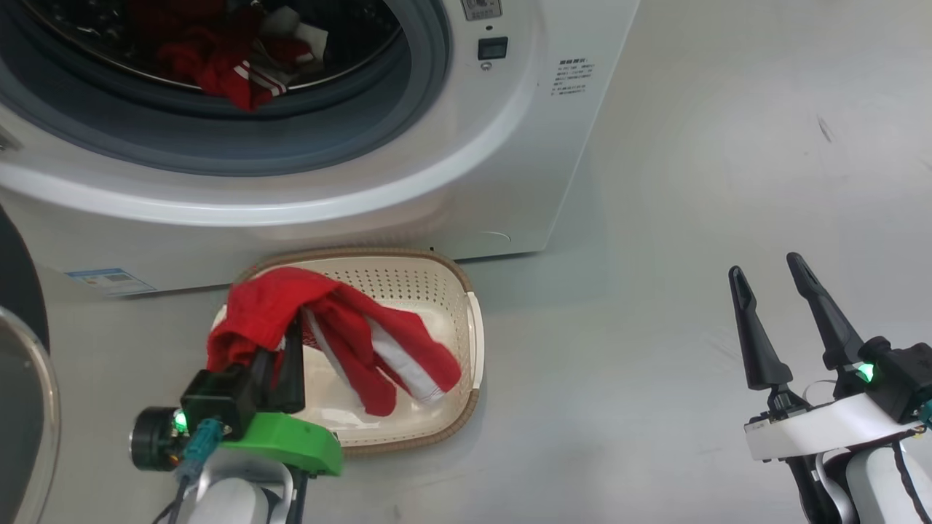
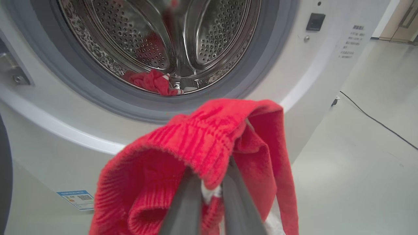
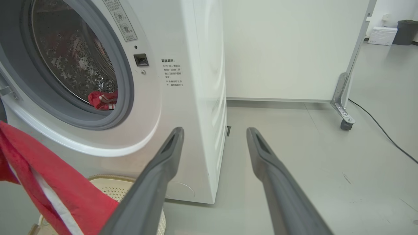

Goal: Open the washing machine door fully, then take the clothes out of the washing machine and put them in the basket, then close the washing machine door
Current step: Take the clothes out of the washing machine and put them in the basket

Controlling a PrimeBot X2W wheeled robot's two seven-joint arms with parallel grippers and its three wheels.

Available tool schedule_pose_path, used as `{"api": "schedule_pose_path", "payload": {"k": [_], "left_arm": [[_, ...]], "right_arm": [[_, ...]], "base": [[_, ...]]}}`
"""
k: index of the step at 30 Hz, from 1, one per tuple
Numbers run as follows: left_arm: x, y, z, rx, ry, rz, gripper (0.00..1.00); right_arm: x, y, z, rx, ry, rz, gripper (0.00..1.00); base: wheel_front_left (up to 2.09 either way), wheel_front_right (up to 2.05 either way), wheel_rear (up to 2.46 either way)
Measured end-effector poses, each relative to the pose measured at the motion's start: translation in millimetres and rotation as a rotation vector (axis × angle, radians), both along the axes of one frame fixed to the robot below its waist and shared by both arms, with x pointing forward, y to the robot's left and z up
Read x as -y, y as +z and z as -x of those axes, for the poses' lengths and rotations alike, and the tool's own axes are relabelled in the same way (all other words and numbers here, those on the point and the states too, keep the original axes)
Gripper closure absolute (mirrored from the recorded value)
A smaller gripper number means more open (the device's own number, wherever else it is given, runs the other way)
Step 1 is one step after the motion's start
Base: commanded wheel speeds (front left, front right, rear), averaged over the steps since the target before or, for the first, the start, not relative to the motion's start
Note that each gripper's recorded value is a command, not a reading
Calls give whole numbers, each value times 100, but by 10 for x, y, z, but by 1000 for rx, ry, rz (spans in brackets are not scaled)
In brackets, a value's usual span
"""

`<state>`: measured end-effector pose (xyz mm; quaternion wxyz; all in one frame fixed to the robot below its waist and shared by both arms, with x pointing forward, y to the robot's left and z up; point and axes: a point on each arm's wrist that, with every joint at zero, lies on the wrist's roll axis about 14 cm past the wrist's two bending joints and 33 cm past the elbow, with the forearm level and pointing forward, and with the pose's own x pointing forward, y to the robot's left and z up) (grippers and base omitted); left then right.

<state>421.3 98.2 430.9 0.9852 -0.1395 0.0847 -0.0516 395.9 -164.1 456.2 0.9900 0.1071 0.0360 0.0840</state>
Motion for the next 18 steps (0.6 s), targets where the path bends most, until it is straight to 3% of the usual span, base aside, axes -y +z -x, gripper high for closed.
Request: {"api": "schedule_pose_path", "payload": {"k": [6, 18], "left_arm": [[133, -595, 123, -194, -51, -12, 100], [396, -1354, -32, -448, -156, -42, 100]], "right_arm": [[60, -70, -72, -15, -13, 1, 0], [141, -213, -301, -32, -27, -2, 0]], "base": [[0, 0, 0], [0, 0, 0]]}}
